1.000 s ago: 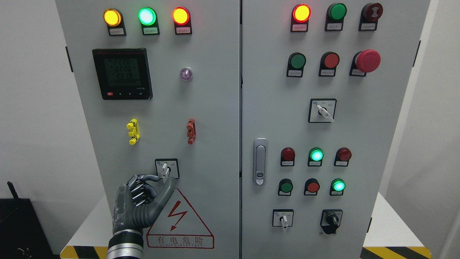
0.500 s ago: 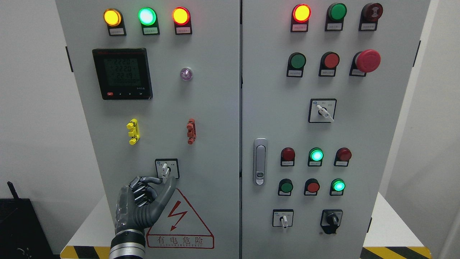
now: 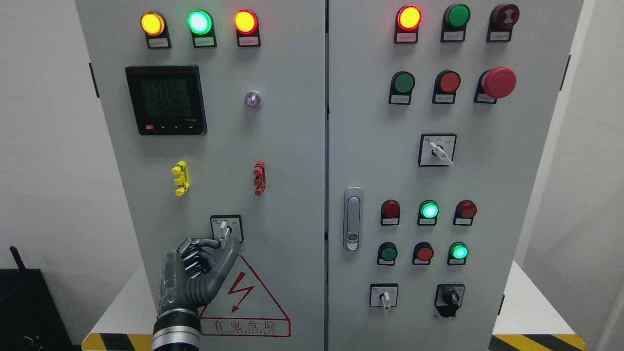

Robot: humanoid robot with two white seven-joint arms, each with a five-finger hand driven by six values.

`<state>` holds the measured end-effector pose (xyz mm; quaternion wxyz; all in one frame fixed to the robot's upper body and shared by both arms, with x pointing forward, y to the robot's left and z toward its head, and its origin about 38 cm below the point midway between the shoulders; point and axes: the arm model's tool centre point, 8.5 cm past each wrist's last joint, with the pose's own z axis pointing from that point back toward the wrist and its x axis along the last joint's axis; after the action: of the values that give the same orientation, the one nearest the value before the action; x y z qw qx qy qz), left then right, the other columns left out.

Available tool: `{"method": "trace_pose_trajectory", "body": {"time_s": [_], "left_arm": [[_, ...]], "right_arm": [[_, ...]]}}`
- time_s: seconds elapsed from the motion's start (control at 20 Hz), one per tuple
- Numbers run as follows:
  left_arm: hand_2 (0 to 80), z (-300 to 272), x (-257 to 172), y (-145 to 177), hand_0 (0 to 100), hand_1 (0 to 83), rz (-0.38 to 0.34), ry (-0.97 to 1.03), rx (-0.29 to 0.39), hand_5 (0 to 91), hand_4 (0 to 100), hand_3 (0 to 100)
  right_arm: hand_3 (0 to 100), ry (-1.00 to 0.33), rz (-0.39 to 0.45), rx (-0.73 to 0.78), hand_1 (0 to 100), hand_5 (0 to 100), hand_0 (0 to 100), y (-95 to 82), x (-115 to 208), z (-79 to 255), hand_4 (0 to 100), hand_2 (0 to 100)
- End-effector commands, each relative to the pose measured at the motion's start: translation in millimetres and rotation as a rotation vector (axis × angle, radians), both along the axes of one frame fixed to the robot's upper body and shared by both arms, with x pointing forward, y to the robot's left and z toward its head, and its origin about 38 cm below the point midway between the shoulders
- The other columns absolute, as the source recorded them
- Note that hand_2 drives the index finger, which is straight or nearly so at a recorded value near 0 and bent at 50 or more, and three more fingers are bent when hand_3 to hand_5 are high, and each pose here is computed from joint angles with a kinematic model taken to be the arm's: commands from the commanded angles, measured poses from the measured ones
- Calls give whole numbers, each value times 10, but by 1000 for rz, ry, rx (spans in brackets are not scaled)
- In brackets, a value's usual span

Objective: Turn on light switch 1

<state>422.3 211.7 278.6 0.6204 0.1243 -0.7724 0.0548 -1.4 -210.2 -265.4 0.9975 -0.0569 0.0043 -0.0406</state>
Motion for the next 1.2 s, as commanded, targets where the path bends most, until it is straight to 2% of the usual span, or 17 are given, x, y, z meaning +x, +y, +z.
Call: {"method": "trace_pose_trajectory", "body": {"time_s": [0.0, 1.15], "left_arm": [[562, -6, 47, -35, 73, 621, -4, 7, -8, 886, 923, 931], [577, 17, 59, -66, 124, 607, -9, 3, -17, 886, 922, 936]], "right_arm": [[0, 0, -2, 0, 0, 0, 307, -1, -1, 0, 0, 0], [0, 0, 0, 0, 0, 0, 307, 0, -1, 0, 0, 0]]}}
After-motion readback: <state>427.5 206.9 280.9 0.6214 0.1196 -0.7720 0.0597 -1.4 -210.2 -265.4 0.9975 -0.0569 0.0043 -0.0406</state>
